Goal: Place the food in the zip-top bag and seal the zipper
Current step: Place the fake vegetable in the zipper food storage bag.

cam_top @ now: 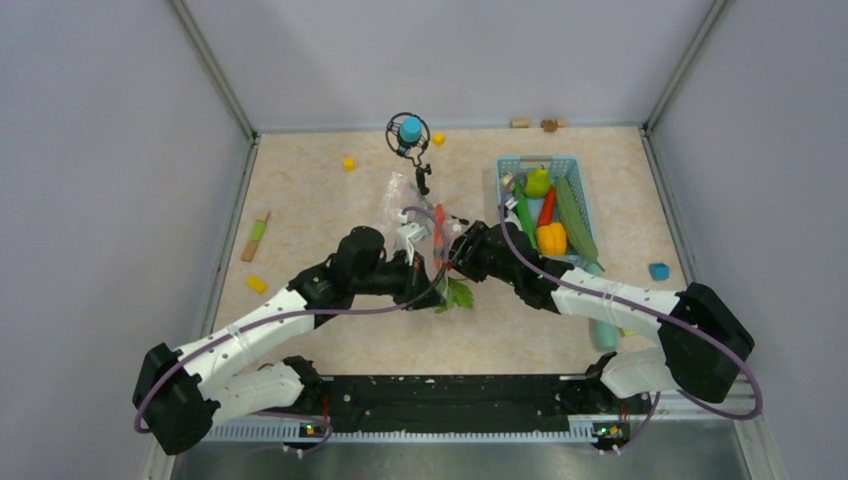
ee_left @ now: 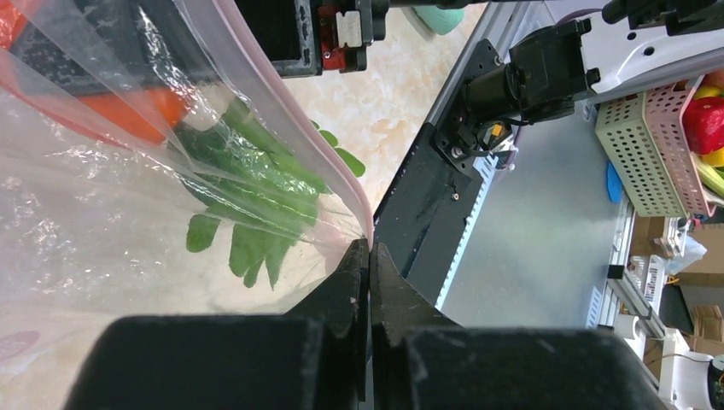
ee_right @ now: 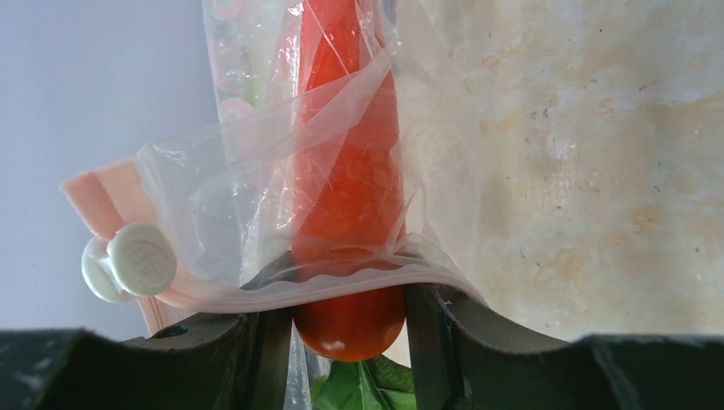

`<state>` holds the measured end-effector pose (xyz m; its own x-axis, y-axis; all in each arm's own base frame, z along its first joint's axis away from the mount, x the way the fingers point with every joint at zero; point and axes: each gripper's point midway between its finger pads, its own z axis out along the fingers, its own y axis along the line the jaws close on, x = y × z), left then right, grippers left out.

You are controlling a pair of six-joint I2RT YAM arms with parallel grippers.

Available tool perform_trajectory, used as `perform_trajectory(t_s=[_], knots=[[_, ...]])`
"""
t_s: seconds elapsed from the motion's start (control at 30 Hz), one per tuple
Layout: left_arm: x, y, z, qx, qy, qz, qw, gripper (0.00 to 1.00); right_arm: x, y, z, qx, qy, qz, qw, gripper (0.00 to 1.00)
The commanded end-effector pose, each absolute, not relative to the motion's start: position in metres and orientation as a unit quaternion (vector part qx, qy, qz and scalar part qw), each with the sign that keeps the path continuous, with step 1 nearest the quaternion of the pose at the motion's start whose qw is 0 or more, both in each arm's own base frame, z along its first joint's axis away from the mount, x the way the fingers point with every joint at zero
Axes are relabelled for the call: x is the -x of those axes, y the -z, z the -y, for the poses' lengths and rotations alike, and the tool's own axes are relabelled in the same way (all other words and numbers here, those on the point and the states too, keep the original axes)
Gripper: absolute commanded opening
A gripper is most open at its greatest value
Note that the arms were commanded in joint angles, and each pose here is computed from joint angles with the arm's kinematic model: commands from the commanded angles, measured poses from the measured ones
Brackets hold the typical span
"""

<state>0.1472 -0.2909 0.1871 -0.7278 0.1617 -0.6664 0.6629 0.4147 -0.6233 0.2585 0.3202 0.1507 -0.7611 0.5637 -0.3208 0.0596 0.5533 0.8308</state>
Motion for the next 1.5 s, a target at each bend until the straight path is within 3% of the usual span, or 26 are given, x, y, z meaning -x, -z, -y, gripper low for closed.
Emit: perform_trajectory(t_s=[0.0, 0.33, 0.47, 0.87, 1.0, 1.27, 1.47], knots=[[-0.139, -0.203, 0.297, -0.277, 0.494, -0.777, 0.273, 0.0, -0.275, -0.18, -0.325, -0.222, -0.461, -0.787, 0.345, 0.28], [-0.159, -0.213, 0.283, -0.215, 0.465, -0.793, 0.329, 0.0, -0.266, -0.171, -0.337, -0.203, -0.424, -0.795, 0.384, 0.41], [-0.169, -0.211, 0.277, -0.185, 0.445, -0.804, 0.347, 0.0, -0.258, -0.173, -0.342, -0.182, -0.435, -0.796, 0.38, 0.57], [-0.183, -0.206, 0.265, -0.136, 0.413, -0.821, 0.37, 0.0, -0.236, -0.191, -0.345, -0.123, -0.454, -0.799, 0.376, 0.76], [-0.191, -0.205, 0.256, -0.116, 0.391, -0.826, 0.388, 0.0, -0.229, -0.195, -0.333, -0.096, -0.443, -0.801, 0.39, 0.99], [-0.202, -0.202, 0.243, -0.089, 0.36, -0.833, 0.412, 0.0, -0.211, -0.207, -0.295, -0.017, -0.394, -0.81, 0.433, 0.99], [-0.203, -0.2, 0.239, -0.086, 0.347, -0.838, 0.412, 0.0, -0.215, -0.205, -0.24, -0.032, -0.305, -0.82, 0.483, 0.99]])
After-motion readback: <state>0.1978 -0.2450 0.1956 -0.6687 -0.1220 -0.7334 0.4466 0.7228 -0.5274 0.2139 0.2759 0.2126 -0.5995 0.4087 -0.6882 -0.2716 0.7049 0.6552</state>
